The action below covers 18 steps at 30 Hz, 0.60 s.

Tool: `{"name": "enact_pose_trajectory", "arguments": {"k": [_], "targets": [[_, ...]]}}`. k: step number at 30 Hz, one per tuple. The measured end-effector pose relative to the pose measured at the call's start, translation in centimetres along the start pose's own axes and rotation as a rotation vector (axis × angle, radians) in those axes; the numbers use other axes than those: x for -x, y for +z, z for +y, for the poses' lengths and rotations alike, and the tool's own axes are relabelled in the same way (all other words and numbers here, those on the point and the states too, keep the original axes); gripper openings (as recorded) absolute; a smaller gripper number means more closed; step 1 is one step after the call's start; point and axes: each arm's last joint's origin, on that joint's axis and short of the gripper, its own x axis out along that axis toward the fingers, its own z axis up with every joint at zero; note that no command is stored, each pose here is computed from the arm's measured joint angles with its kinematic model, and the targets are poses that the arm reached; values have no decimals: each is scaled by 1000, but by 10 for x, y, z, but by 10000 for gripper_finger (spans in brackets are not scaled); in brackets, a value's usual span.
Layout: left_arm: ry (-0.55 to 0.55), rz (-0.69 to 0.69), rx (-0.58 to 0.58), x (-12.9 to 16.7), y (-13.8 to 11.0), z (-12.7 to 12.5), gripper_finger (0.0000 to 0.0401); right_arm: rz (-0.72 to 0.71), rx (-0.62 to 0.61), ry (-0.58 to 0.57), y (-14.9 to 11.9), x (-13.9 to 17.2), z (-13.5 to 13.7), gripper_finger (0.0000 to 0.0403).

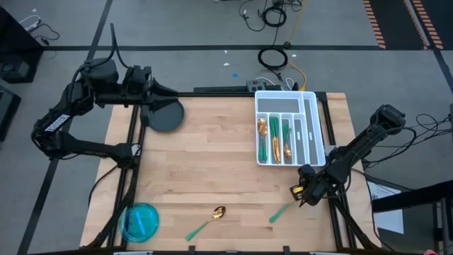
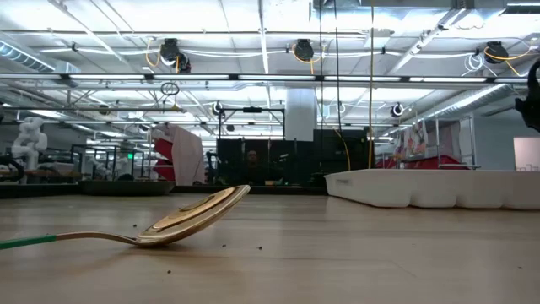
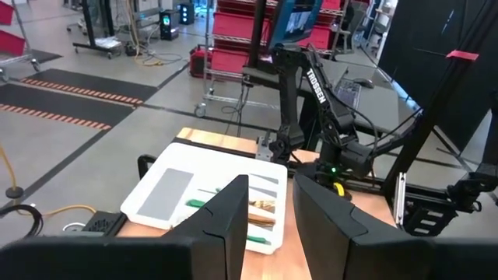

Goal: Sort silverware
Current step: Put the green fork into the silverware tray

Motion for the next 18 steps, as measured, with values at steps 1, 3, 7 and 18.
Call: {"name": "enact_pose_trajectory", "arguments": {"k": [1,3,7,18], "targets": [[2,-4,-1,0,0,0,109,-4,3,2,0,0,1,15],[8,-12,-3,-1,1,1,109,-10,3,5,2,1,1,8],[26,9,3,-13,0,4,109,-69,10,21,3,7,5,3],[-75,156,-2,-110,-18,28,109,-324,67,-125,13,85,24,1]]}}
